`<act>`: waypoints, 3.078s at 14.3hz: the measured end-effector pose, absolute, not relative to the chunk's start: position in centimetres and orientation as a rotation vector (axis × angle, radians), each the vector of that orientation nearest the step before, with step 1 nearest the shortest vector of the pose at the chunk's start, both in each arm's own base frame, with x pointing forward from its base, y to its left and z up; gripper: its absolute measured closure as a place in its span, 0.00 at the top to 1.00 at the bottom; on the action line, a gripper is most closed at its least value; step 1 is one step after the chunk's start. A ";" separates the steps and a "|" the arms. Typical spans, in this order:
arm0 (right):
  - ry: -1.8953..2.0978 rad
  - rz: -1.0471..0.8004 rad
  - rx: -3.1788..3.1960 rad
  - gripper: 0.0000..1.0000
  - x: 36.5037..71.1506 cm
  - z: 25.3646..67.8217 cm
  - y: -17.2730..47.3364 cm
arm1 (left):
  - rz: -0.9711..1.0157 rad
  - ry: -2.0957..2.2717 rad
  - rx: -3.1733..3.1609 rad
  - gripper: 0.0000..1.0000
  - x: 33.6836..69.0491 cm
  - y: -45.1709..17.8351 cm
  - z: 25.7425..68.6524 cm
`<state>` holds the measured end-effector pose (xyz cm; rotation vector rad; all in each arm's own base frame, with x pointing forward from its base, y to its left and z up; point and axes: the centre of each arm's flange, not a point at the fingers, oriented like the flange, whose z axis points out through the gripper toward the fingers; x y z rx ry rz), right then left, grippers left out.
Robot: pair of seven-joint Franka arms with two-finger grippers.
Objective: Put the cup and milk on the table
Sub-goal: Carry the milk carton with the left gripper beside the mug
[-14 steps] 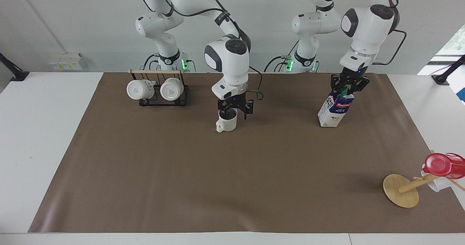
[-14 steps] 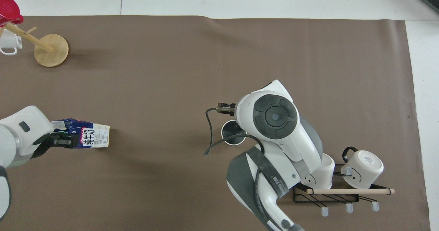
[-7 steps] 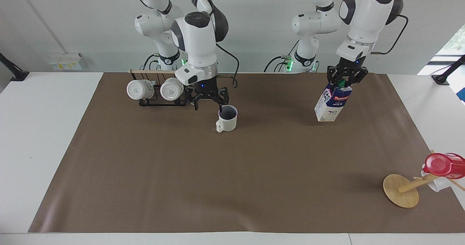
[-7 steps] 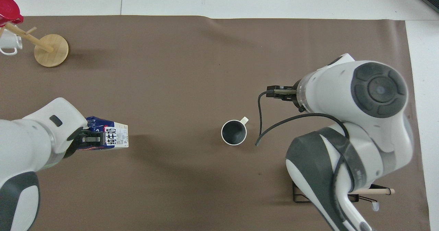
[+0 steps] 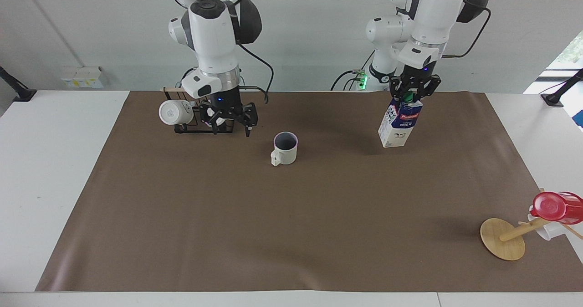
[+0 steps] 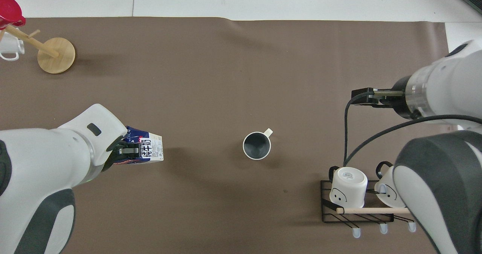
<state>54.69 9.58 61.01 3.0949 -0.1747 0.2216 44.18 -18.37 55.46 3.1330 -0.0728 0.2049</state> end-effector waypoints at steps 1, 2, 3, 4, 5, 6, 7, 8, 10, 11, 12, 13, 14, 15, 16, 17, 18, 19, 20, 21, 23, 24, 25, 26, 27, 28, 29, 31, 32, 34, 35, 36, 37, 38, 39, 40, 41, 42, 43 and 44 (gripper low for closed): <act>-0.178 0.207 3.091 1.00 54.6 61.9 8.5 | 0.205 -0.074 3.128 0.54 44.2 -19.0 55.5; -0.189 0.197 3.087 1.00 54.6 62.8 7.4 | 0.202 -0.065 3.124 0.53 44.1 -19.8 55.4; -0.204 0.188 3.084 1.00 54.4 63.6 6.5 | 0.199 -0.055 3.119 0.52 43.9 -20.7 55.3; -0.223 0.187 3.082 1.00 54.3 64.4 5.8 | 0.197 -0.048 3.114 0.52 43.7 -21.6 55.2; -0.242 0.196 3.081 1.00 54.0 65.4 5.0 | 0.197 -0.043 3.108 0.52 43.6 -22.4 55.1; -0.256 0.213 3.080 1.00 53.7 66.4 4.3 | 0.200 -0.038 3.102 0.52 43.4 -23.2 55.0; -0.265 0.225 3.079 1.00 53.1 67.4 3.5 | 0.201 -0.033 3.095 0.52 43.4 -24.0 54.8; -0.279 0.225 3.077 1.00 52.4 68.2 2.7 | 0.203 -0.031 3.087 0.52 43.4 -24.7 54.6; -0.293 0.215 3.076 1.00 51.1 69.6 0.8 | 0.190 -0.023 3.074 0.52 43.7 -26.2 54.2; -0.277 0.209 3.077 1.00 50.8 70.0 -0.3 | 0.185 -0.009 3.064 0.52 43.9 -27.1 54.0; -0.253 0.200 3.079 1.00 50.6 70.2 -1.3 | 0.183 -0.001 3.060 0.52 43.9 -28.1 53.7; -0.211 0.177 3.081 1.00 50.5 69.9 -2.1 | 0.188 0.004 3.065 0.52 43.9 -29.2 53.2; -0.175 0.148 3.082 1.00 50.6 69.5 -2.4 | 0.194 0.013 3.073 0.52 43.8 -30.5 52.8; -0.155 0.111 3.084 1.00 50.8 68.8 -2.4 | 0.196 0.023 3.077 0.52 43.6 -31.7 52.4; -0.149 0.071 3.085 1.00 51.3 68.0 -2.2 | 0.202 0.033 3.075 0.52 43.5 -32.8 52.1; -0.147 0.040 3.084 1.00 51.8 67.1 -2.1 | 0.208 0.037 3.077 0.52 43.4 -33.5 51.8; -0.147 0.020 3.086 1.00 52.4 66.3 -2.0 | 0.221 0.037 3.084 0.52 43.3 -34.2 51.5; -0.145 0.023 3.088 1.00 52.9 65.8 -2.0 | 0.236 0.042 3.095 0.52 43.2 -34.8 51.0; -0.145 0.040 3.088 1.00 53.3 65.6 -1.9 | 0.257 0.050 3.109 0.52 42.9 -35.6 50.4; -0.145 0.046 3.089 1.00 53.4 65.5 -1.9 | 0.276 0.054 3.117 0.52 42.6 -36.5 49.9; -0.145 0.049 3.090 1.00 53.4 65.6 -1.9 | 0.291 0.052 3.120 0.52 42.2 -37.8 48.9; -0.146 0.049 3.090 1.00 53.3 65.6 -2.0 | 0.290 0.050 3.119 0.52 42.2 -38.0 48.6; -0.147 0.047 3.091 1.00 53.3 65.6 -2.0 | 0.290 0.050 3.117 0.52 42.4 -38.0 48.4; -0.148 0.044 3.095 1.00 53.2 65.5 -2.0 | 0.288 0.051 3.117 0.52 42.5 -38.0 48.3; -0.147 0.036 3.100 1.00 53.1 65.5 -1.9 | 0.287 0.051 3.119 0.53 42.5 -37.9 48.2; -0.149 0.010 3.101 1.00 52.8 65.4 -1.9 | 0.293 0.045 3.125 0.53 42.6 -37.9 48.1; -0.152 -0.030 3.100 1.00 52.5 65.4 -2.0 | 0.305 0.035 3.134 0.53 42.7 -37.9 48.0; -0.151 -0.055 3.100 1.00 52.1 65.6 -2.0 | 0.313 0.027 3.142 0.53 42.7 -37.8 47.8; -0.149 -0.051 3.102 1.00 52.1 65.7 -1.9 | 0.311 0.026 3.143 0.53 42.7 -37.8 47.7; -0.145 -0.042 3.104 1.00 52.2 65.8 -1.8 | 0.311 0.023 3.142 0.54 42.6 -37.8 47.3; -0.142 -0.037 3.104 1.00 52.2 65.9 -1.7 | 0.312 0.021 3.141 0.56 42.5 -37.8 47.0; -0.138 -0.033 3.104 1.00 52.2 65.9 -1.5 | 0.310 0.019 3.141 0.58 42.5 -37.7 46.7; -0.134 -0.023 3.104 1.00 52.3 66.0 -1.4 | 0.311 0.018 3.141 0.62 42.4 -37.7 46.6; -0.131 0.002 3.105 1.00 52.5 66.1 -1.3 | 0.311 0.018 3.140 0.63 42.4 -37.7 46.5; -0.130 0.027 3.105 1.00 52.7 66.3 -1.3 | 0.312 0.018 3.140 0.70 42.4 -37.7 46.5; -0.129 0.036 3.105 1.00 52.7 66.3 -1.3 | 0.312 0.017 3.139 0.70 42.4 -37.7 46.5; -0.128 0.039 3.105 1.00 52.7 66.3 -1.2 | 0.313 0.017 3.139 0.74 42.4 -37.7 46.5; -0.127 0.040 3.105 1.00 52.8 66.4 -1.2 | 0.313 0.017 3.139 0.81 42.4 -37.7 46.5; -0.125 0.041 3.106 1.00 52.8 66.4 -1.1 | 0.313 0.017 3.139 0.81 42.4 -37.7 46.5; -0.123 0.045 3.106 1.00 52.8 66.4 -1.1 | 0.314 0.017 3.139 0.85 42.4 -37.7 46.5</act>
